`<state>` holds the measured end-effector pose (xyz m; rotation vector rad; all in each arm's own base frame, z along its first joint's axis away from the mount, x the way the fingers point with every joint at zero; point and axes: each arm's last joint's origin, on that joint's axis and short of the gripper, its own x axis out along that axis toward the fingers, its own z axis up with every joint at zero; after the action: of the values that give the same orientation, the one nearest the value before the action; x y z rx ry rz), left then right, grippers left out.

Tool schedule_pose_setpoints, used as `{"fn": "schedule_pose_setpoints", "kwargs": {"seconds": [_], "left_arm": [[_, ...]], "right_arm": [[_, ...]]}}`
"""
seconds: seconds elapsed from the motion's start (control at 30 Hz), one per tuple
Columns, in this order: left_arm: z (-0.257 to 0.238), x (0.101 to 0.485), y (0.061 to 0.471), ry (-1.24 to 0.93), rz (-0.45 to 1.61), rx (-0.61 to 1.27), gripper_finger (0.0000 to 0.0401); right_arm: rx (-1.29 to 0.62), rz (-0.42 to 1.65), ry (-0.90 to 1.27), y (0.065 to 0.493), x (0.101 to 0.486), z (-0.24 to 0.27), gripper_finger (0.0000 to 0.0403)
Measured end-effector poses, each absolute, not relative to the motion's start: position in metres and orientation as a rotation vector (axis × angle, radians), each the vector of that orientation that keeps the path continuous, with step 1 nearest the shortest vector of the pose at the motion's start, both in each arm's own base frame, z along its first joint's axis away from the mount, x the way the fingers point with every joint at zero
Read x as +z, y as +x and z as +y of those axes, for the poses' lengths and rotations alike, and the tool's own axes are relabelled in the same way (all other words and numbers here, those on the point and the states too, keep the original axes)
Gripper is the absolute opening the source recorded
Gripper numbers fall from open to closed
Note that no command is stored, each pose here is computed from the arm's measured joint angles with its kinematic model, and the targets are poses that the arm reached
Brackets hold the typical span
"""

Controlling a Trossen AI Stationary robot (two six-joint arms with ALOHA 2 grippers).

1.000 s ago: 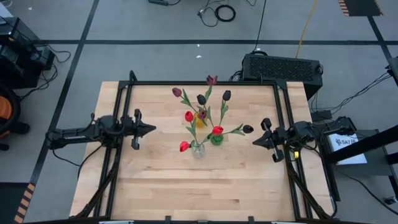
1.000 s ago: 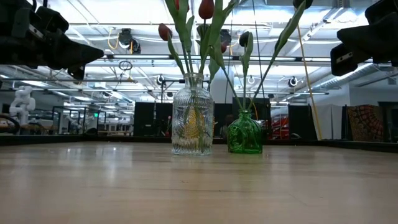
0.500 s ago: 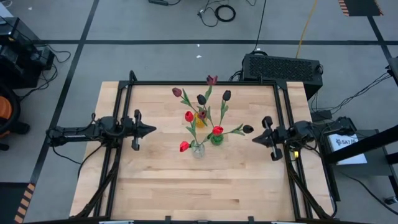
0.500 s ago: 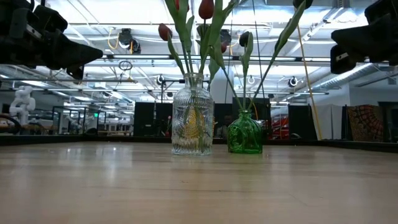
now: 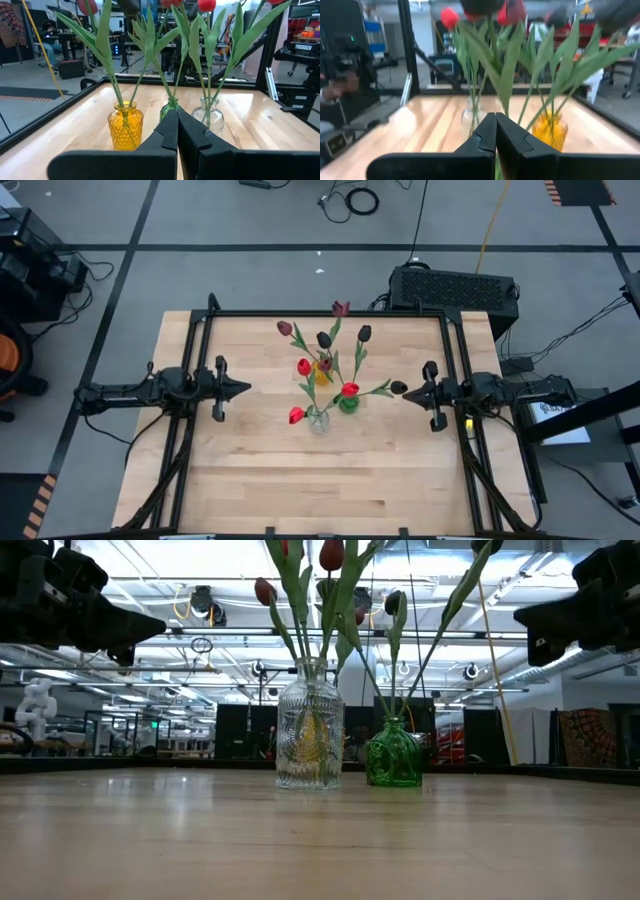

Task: Sort flowers into vase by color
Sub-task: Return to Home Position

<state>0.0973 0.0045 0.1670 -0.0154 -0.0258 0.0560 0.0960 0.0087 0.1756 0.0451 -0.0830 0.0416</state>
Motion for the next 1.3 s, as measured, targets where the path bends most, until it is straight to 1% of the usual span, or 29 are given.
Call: {"fn": "schedule_pose_setpoints", "kwargs": {"seconds": [0.1,0.27,0.53,0.73,1.3], "left_arm": [[0.0045,0.1668,0.0973,-0.013,-0.024,0.056,0.0000],[0.0046,0.1669,0.0973,-0.010,-0.025,0.059,0.0000],[0.0046,0.1668,0.0973,-0.012,-0.024,0.059,0.0000],[0.0046,0.1666,0.0973,-0.012,-0.022,0.059,0.0000],[0.0046,0.1665,0.0973,-0.010,-0.021,0.057,0.0000]], "right_arm": [[0.056,-0.033,0.050,0.0965,0.1708,0.0084,0.0000],[0.084,-0.039,0.051,0.0966,0.1713,0.0077,0.0000],[0.073,-0.030,0.017,0.0968,0.1702,0.0054,0.0000],[0.045,-0.031,0.015,0.0969,0.1703,0.0025,0.0000],[0.044,-0.030,0.021,0.0969,0.1702,0.0024,0.0000]]}}
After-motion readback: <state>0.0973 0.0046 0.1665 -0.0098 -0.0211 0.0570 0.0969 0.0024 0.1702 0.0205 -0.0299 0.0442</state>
